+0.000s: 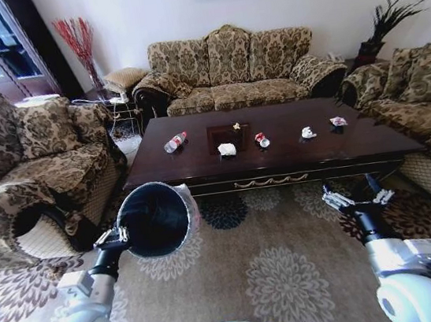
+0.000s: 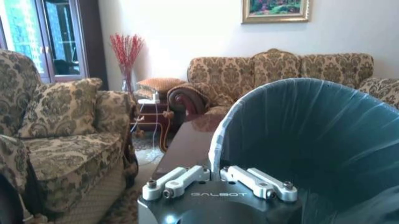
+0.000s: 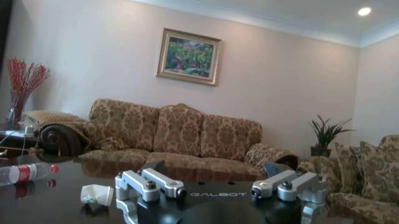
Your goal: Move to the front of the table and place the trash on the table into the trash bin.
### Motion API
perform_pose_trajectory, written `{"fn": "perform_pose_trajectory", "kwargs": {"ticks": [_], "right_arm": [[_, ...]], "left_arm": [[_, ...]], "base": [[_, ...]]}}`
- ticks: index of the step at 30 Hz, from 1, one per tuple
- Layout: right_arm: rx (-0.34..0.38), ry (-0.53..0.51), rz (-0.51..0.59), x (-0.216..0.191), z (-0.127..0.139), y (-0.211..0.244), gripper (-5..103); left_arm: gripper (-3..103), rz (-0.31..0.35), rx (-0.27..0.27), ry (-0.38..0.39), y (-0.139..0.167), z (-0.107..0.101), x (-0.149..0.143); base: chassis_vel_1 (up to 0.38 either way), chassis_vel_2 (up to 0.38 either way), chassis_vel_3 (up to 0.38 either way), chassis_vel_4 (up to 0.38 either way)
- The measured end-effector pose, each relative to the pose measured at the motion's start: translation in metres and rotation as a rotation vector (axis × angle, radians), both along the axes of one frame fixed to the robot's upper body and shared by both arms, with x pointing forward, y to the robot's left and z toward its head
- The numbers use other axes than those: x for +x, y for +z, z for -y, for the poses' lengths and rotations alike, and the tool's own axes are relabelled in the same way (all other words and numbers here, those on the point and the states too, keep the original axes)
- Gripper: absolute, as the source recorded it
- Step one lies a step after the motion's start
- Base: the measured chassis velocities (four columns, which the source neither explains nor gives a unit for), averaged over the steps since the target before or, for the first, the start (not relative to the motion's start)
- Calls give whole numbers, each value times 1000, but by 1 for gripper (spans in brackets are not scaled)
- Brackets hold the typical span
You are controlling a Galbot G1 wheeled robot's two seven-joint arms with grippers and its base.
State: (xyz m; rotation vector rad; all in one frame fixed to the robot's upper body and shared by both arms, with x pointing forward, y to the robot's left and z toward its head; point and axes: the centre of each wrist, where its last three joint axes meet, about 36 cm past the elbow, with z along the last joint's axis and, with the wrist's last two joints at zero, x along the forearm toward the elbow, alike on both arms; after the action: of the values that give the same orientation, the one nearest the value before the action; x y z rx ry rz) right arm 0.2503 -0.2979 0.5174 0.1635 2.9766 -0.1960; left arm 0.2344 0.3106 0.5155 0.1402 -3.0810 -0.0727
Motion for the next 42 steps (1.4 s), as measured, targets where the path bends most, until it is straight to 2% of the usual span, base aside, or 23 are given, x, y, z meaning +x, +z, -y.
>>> {"fn": "perform_pose_trajectory", "kwargs": {"ticks": [18, 30, 32, 33, 36, 42], "right_arm": [[-11, -1, -21, -1, -1, -7, 100], [20, 18, 12, 0, -4, -15, 101], [21, 18, 11, 0, -3, -15, 82], [21, 18, 11, 0, -3, -15, 82], [23, 14, 9, 0, -3, -15, 68], [27, 12, 6, -1, -3, -16, 59]], "left_arm": [[3, -10, 5, 11, -7, -3, 1], [3, -8, 7, 6, -9, -4, 3], [3, -6, 9, 4, -9, -4, 4], [3, -6, 9, 4, -9, -4, 4], [3, -6, 9, 4, -8, -4, 4], [3, -6, 10, 4, -9, -5, 4]], "base": [[0, 0, 0, 0], [0, 0, 0, 0], [0, 0, 0, 0], [0, 0, 0, 0], [0, 0, 0, 0], [0, 0, 0, 0]]}}
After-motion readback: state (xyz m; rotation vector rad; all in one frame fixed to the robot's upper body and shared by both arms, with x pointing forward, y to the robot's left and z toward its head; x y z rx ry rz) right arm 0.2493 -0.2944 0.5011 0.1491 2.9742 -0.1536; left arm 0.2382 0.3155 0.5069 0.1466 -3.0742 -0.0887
